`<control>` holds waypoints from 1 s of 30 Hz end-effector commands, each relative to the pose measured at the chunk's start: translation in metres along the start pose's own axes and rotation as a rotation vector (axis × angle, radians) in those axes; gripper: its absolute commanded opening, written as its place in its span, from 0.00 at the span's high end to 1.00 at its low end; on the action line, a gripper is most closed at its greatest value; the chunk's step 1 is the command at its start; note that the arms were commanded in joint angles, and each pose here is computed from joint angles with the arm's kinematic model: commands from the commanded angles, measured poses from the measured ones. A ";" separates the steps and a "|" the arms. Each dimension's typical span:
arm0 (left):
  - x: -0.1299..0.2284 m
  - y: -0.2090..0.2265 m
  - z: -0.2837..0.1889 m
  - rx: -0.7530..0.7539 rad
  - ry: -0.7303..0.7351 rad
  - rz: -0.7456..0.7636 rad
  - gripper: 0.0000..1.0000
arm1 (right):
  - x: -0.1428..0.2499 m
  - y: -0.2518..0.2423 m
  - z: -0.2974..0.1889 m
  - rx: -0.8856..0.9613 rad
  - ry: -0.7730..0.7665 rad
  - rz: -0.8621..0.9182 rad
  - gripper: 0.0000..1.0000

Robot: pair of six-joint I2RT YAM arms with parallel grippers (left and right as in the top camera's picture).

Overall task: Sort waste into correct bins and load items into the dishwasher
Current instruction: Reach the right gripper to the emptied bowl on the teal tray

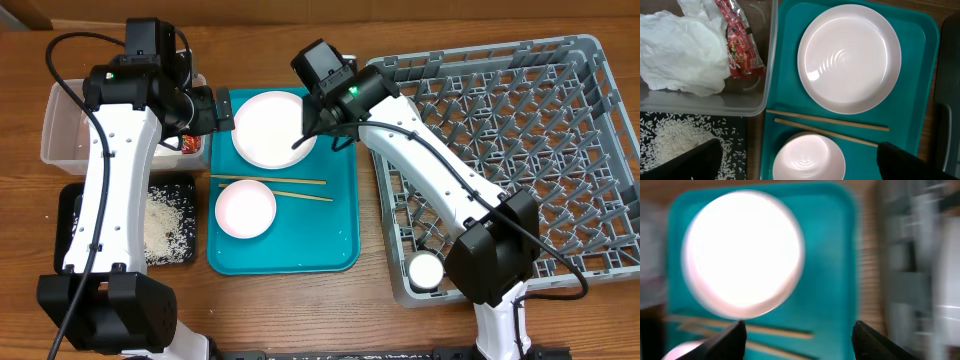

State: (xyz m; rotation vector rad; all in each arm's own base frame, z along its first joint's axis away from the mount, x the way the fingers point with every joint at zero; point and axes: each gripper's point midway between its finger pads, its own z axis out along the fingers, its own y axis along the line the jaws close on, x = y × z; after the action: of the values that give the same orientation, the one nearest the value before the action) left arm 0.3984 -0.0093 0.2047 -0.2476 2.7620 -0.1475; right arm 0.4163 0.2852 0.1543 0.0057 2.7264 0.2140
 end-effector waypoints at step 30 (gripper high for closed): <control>-0.066 -0.003 -0.073 0.096 -0.261 -0.054 0.00 | 0.161 0.079 0.076 -0.256 0.414 -0.116 0.61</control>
State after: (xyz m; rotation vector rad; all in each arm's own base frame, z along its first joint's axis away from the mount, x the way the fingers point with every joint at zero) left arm 0.4344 0.0064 0.2907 -0.2851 2.4928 -0.2209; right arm 0.2978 0.3772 0.0391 -0.2993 3.0576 0.5588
